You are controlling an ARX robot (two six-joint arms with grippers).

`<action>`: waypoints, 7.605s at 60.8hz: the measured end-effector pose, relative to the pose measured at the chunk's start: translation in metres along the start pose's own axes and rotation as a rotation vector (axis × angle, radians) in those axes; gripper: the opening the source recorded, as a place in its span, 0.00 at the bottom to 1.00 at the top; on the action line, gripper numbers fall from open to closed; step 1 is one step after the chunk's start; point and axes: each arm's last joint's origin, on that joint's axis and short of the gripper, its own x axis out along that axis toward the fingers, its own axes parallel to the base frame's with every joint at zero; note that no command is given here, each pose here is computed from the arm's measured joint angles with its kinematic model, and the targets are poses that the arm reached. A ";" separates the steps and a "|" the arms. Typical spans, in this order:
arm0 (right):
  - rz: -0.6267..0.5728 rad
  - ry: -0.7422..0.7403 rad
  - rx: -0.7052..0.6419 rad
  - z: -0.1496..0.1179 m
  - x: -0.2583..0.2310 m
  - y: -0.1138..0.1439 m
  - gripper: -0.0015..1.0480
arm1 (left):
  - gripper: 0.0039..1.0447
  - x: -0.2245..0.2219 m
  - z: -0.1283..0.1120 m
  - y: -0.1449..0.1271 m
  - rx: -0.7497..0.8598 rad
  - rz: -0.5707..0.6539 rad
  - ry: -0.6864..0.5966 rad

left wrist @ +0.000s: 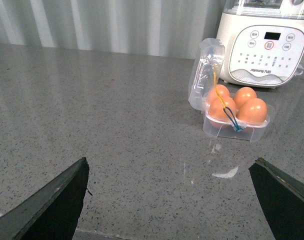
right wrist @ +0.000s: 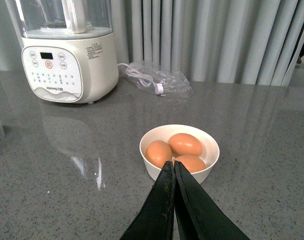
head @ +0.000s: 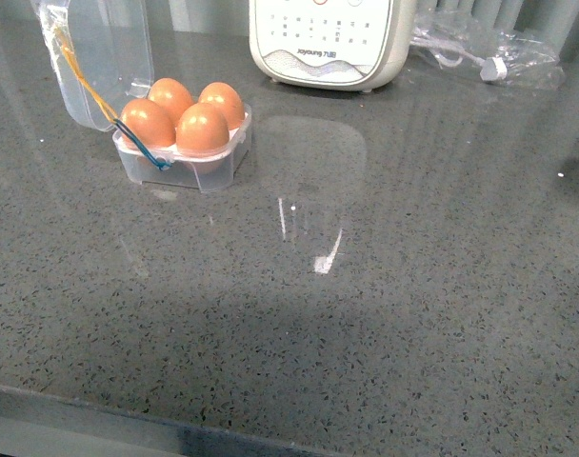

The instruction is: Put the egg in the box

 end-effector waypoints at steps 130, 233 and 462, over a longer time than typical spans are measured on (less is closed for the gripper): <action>0.001 0.003 0.000 -0.034 0.000 0.000 0.93 | 0.94 0.009 -0.007 0.000 0.016 0.200 0.499; 0.001 0.003 0.000 -0.034 0.000 0.000 0.93 | 0.94 0.295 0.066 0.011 -0.056 -0.067 0.400; 0.001 0.003 0.000 -0.034 0.000 0.000 0.93 | 0.40 0.000 0.000 0.000 0.000 0.000 0.003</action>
